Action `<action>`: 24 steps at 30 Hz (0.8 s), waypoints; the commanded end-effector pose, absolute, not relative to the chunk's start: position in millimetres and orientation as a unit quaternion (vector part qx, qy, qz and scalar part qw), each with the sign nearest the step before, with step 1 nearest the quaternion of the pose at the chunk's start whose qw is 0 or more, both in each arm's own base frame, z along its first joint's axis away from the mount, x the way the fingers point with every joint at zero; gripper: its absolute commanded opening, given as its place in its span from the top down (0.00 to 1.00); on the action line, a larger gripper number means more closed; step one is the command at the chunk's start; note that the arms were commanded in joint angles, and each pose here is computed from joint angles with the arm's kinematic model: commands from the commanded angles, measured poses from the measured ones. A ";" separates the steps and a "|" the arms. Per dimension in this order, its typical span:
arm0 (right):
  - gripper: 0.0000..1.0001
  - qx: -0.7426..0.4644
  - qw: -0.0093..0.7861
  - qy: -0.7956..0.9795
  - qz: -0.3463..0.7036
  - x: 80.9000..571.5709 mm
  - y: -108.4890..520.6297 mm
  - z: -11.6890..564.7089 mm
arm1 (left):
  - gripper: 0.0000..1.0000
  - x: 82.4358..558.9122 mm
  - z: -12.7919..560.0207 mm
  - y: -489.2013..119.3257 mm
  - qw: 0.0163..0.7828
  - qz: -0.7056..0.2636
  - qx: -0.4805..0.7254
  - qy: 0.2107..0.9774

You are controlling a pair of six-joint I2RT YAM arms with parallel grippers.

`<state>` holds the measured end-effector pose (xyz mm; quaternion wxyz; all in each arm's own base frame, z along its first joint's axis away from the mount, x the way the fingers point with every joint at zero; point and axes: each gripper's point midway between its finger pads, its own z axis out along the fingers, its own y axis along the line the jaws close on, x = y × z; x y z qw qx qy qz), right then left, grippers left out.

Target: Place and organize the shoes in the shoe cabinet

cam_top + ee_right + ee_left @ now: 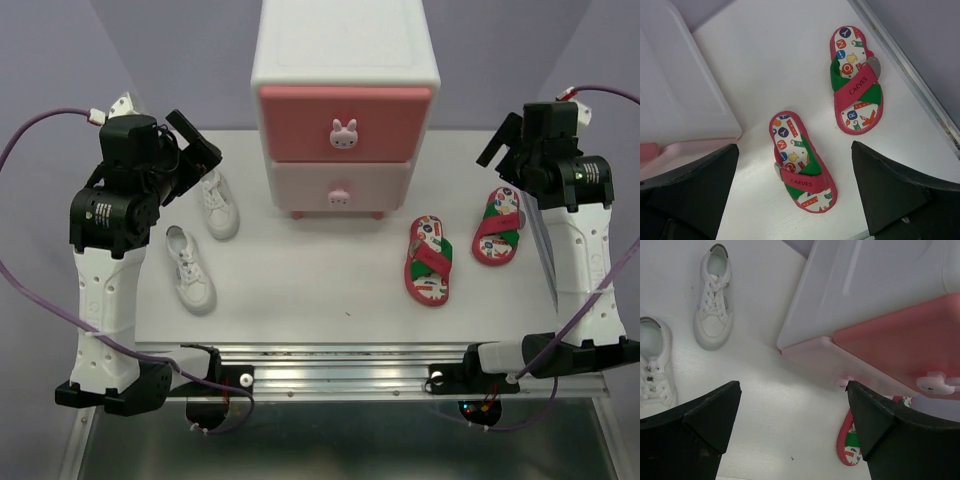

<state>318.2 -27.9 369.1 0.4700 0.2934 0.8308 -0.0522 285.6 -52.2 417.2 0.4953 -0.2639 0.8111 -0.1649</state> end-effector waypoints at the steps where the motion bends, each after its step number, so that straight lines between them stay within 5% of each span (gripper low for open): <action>1: 0.00 0.241 0.515 0.823 -0.006 321.3 -13.8 396.7 | 0.01 295.3 436.8 -58.8 0.525 -0.183 -0.234 0.798; 7: 0.00 0.129 0.575 0.790 0.171 314.8 51.0 436.6 | 0.01 305.8 447.6 -70.0 0.528 -0.198 -0.198 0.802; 12: 0.00 0.049 0.511 0.814 0.271 302.5 97.6 416.5 | 0.01 309.3 456.9 -72.7 0.542 -0.208 -0.190 0.792; 24: 0.00 0.018 0.509 0.798 0.323 285.8 116.7 416.0 | 0.01 344.5 520.9 -107.4 0.587 -0.295 -0.128 0.743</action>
